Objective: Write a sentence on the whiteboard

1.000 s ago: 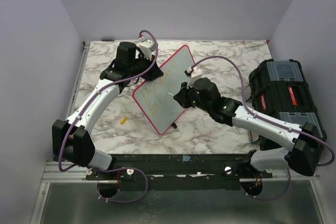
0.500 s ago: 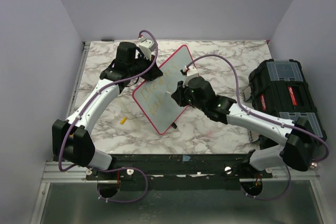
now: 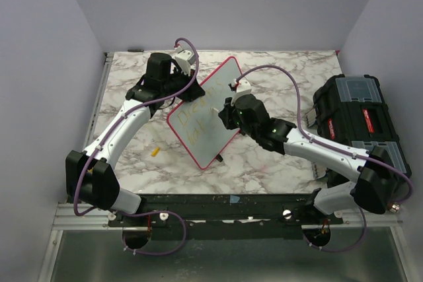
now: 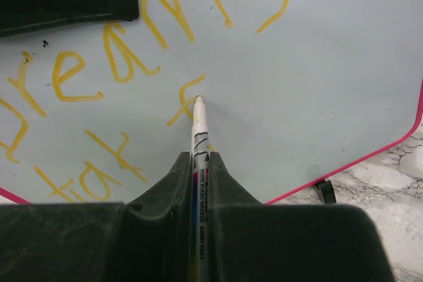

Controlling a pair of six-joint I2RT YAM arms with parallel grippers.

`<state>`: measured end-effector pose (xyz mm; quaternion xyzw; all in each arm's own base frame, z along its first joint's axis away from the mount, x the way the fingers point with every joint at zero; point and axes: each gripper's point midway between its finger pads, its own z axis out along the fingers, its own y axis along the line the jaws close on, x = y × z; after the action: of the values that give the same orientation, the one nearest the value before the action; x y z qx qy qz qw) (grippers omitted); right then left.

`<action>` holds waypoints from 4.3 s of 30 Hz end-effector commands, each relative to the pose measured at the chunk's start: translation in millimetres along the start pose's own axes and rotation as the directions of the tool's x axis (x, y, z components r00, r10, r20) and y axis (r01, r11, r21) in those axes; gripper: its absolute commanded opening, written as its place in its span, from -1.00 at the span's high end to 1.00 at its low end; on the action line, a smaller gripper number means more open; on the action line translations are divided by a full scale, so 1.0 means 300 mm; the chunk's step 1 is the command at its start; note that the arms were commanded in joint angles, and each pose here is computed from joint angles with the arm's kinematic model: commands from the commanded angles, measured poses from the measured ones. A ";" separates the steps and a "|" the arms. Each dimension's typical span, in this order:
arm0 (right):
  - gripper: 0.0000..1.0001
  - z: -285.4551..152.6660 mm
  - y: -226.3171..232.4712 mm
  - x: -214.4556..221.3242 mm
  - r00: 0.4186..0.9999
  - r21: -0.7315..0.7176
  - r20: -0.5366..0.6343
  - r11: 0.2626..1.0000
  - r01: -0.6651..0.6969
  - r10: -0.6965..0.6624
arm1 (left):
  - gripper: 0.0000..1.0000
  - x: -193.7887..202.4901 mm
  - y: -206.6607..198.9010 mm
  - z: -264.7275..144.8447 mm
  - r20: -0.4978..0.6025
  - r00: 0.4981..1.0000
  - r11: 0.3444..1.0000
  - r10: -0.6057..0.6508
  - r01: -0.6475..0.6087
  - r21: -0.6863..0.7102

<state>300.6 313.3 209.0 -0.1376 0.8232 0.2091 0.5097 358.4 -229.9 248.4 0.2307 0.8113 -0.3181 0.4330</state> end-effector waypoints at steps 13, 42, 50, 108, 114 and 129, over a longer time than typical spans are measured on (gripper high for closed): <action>0.99 -0.057 -0.037 -0.100 0.994 0.033 0.101 0.999 -0.035 0.032 | 1.00 0.104 0.024 0.026 -0.089 0.992 0.995 0.094 -0.095 -0.009; 0.99 0.013 -0.019 -0.110 0.996 0.031 0.082 0.999 -0.026 0.023 | 1.00 0.104 0.022 0.025 -0.087 0.992 0.995 0.096 -0.097 -0.007; 0.99 0.014 -0.013 -0.057 0.999 0.005 0.044 1.000 -0.028 0.028 | 1.00 0.106 0.022 0.028 -0.090 0.991 0.995 0.094 -0.095 -0.007; 0.99 -0.061 -0.070 -0.082 0.997 0.076 0.057 0.996 -0.047 0.043 | 1.00 0.105 0.019 0.021 -0.086 0.992 0.995 0.096 -0.098 -0.008; 0.99 -0.047 -0.073 -0.087 0.998 0.090 0.059 0.995 -0.037 0.031 | 1.00 0.101 0.019 0.021 -0.084 0.992 0.995 0.098 -0.099 -0.007; 0.99 0.023 -0.056 -0.060 0.999 0.088 0.034 0.996 -0.008 0.005 | 1.00 0.103 0.018 0.026 -0.085 0.992 0.995 0.097 -0.098 -0.003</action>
<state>312.7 298.9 207.0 -0.1145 0.8326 0.1780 0.5118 357.2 -230.7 250.0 0.2323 0.8097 -0.3194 0.4341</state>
